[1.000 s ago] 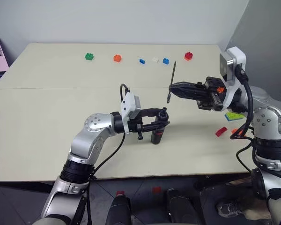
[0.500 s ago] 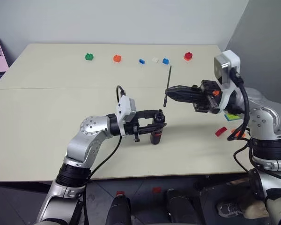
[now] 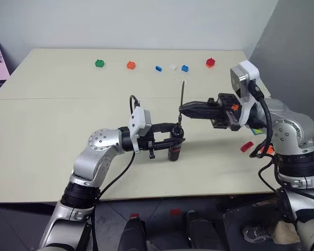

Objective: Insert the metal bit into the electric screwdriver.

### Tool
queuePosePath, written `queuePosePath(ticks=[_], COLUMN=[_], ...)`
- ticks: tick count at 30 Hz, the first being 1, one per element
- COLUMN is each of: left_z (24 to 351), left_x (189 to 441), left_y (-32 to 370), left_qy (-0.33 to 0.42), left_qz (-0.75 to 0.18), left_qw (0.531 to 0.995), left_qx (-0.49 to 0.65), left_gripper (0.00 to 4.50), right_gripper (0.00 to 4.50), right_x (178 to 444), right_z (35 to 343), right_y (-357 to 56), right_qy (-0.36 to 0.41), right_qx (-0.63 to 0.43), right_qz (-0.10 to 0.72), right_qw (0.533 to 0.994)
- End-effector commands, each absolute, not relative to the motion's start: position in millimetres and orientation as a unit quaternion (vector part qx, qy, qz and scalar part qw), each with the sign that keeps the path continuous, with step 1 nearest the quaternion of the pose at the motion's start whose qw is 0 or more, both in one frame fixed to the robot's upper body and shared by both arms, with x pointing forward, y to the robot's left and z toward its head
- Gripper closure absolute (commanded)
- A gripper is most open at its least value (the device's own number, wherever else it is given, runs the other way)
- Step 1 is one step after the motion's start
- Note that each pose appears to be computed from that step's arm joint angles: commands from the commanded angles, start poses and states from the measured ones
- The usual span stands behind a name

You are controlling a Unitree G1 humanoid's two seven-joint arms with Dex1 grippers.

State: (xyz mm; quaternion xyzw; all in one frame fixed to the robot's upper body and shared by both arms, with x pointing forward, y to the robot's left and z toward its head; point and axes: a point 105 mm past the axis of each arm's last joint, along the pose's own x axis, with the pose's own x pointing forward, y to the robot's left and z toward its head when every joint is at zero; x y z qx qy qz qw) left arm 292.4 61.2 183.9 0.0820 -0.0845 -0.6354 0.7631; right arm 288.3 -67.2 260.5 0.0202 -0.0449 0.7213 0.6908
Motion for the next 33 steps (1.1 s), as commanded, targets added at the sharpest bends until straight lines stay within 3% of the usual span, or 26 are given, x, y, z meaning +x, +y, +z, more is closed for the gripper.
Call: queuePosePath(ticks=[1,23,33], left_z=[187,187,187], left_x=[288,289,290], left_y=[60,62,61], left_qy=[-0.087,-0.082,-0.081], left_qz=[-0.644,-0.648,-0.649], left_qw=[0.754,0.751,0.749], left_qx=[0.093,0.099,0.103], left_gripper=[2.86,2.86,2.86], right_gripper=[4.50,4.50,4.50], right_x=[287,288,290], right_z=[270,256,250], right_y=[-66,-65,-67], right_qy=[-0.070,-0.053,-0.006], right_qx=[-0.003,-0.053,-0.093], right_qz=[0.730,0.742,0.750], right_qw=[0.680,0.666,0.655])
